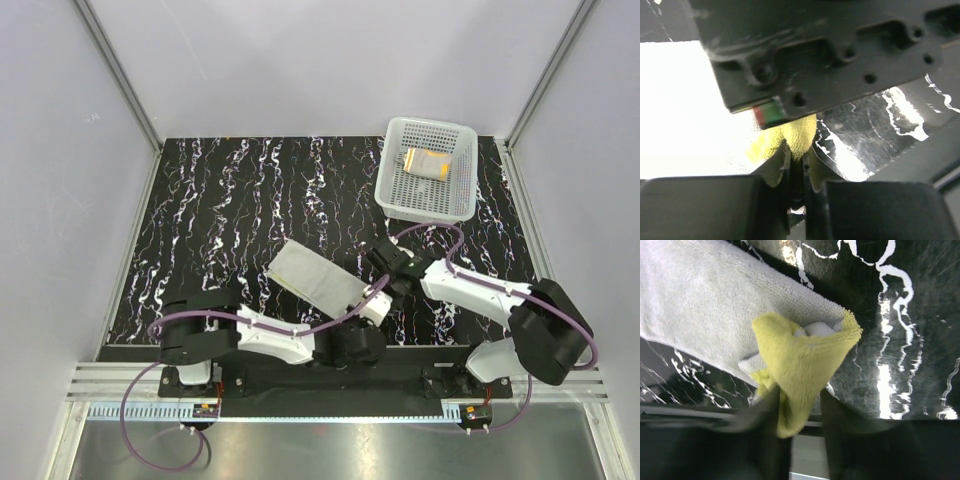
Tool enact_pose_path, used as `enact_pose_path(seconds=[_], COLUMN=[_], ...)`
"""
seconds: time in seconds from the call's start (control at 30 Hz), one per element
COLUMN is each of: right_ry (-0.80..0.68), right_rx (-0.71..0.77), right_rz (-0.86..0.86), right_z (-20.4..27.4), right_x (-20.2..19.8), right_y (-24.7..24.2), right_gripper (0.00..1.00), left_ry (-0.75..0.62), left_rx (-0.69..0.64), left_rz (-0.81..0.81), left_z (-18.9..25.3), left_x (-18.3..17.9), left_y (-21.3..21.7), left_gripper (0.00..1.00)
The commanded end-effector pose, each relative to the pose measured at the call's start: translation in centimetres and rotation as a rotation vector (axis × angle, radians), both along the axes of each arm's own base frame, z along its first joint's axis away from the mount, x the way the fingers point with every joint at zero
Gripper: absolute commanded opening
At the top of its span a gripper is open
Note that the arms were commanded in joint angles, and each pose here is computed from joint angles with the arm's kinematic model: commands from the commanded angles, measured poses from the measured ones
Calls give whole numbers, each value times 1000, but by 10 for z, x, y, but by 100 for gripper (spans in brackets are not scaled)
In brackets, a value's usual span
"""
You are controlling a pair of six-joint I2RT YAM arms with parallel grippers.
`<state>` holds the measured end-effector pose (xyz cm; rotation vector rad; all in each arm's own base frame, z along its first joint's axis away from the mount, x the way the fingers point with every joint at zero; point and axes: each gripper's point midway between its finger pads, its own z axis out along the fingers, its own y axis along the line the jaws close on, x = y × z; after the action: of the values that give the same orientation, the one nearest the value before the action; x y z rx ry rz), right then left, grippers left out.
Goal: Roll the towels
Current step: Roll the towel
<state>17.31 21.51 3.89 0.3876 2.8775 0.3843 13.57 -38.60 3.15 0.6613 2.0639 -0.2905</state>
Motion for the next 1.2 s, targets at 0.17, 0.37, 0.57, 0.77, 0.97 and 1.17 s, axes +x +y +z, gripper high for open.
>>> enact_pose_path(seconds=[0.17, 0.37, 0.57, 0.77, 0.97, 1.17], right_ry=[-185, -283, -364, -480, -432, -389], right_rx=[-34, -148, -38, 213, 386, 457], right_rz=[-69, -170, -225, -223, -160, -129], right_z=[59, 87, 102, 115, 95, 68], right_x=[24, 31, 25, 24, 16, 18], right_y=[-16, -52, -58, -41, -7, 15], right_gripper=[100, 100, 100, 100, 98, 96], left_ry=[147, 270, 376, 471, 615, 733], left_rx=[-203, -295, -402, -513, -647, -782], left_rz=[-75, -110, -59, -36, -55, -65], left_z=[26, 29, 37, 44, 36, 29], left_x=[-8, -8, 0, 9, 13, 19], left_y=[-6, -2, 8, 19, 24, 26], left_gripper=[0, 0, 0, 0, 0, 0])
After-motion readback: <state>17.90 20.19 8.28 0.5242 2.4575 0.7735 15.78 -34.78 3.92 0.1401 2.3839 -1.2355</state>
